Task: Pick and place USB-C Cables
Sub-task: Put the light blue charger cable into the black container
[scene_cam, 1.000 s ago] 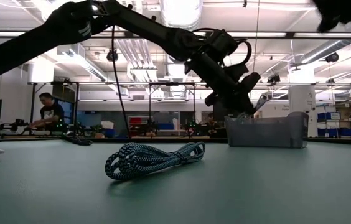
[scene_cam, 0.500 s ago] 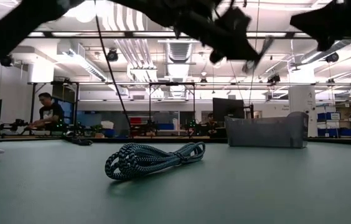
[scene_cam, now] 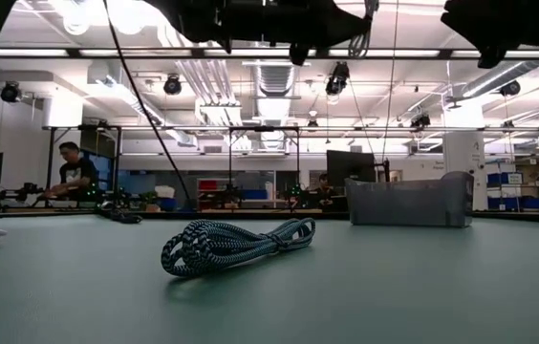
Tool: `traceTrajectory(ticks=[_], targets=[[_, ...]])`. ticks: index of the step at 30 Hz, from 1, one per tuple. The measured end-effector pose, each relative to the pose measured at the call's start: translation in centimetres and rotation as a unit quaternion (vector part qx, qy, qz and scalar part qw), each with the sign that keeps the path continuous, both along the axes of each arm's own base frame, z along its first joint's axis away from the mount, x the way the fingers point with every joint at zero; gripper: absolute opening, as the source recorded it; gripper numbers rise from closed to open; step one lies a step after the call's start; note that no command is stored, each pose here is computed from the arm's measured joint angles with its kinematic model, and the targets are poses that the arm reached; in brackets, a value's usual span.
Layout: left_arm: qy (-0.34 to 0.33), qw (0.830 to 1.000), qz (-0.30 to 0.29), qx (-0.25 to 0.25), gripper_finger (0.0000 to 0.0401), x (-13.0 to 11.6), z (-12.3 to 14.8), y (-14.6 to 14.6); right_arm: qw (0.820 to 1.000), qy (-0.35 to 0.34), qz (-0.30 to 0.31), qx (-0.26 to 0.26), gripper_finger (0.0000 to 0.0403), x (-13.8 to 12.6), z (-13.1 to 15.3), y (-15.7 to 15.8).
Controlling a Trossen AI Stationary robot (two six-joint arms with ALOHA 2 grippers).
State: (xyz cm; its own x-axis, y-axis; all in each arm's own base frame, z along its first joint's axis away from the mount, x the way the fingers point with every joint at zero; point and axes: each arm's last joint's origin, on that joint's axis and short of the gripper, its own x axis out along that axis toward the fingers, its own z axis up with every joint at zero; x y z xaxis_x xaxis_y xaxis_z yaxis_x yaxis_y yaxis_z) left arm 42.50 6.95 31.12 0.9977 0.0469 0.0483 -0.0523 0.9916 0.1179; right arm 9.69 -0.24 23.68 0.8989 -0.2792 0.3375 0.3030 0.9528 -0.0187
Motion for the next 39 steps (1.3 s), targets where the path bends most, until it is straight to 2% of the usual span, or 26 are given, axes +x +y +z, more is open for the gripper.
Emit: traceTrajectory(ticks=[4, 8, 10, 16, 25, 32, 39], targets=[[0.004, 1.000, 0.000, 0.001, 0.0011, 0.0, -0.1, 0.0, 1.000, 0.008, -0.008, -0.019, 0.0164, 1.5, 0.7, 0.1], [0.004, 1.000, 0.000, 0.002, 0.0010, 0.1, -0.3, 0.0, 0.996, 0.072, -0.016, -0.042, 0.0191, 4.6, 0.9, 0.3], [0.005, 1.000, 0.000, 0.002, 0.0010, 0.1, -0.3, 0.0, 0.995, 0.081, -0.019, -0.046, 0.0199, 5.5, 1.6, 0.3], [0.005, 1.000, -0.001, 0.002, 0.0012, 0.1, -0.3, 0.0, 0.995, 0.090, -0.029, -0.043, 0.0205, 7.7, 3.8, 0.2], [0.003, 1.000, 0.000, 0.002, 0.0014, 0.1, -0.3, 0.0, 0.993, 0.107, -0.047, -0.023, 0.0204, 9.9, 4.3, -0.7], [0.004, 1.000, 0.000, 0.003, 0.0015, 0.1, -0.3, 0.0, 0.995, 0.084, -0.054, -0.026, 0.0174, 10.0, 4.6, -0.9], [0.003, 1.000, -0.001, 0.003, 0.0016, 0.1, -0.3, 0.0, 0.995, 0.077, -0.059, -0.031, 0.0080, 9.9, 4.9, -1.0]])
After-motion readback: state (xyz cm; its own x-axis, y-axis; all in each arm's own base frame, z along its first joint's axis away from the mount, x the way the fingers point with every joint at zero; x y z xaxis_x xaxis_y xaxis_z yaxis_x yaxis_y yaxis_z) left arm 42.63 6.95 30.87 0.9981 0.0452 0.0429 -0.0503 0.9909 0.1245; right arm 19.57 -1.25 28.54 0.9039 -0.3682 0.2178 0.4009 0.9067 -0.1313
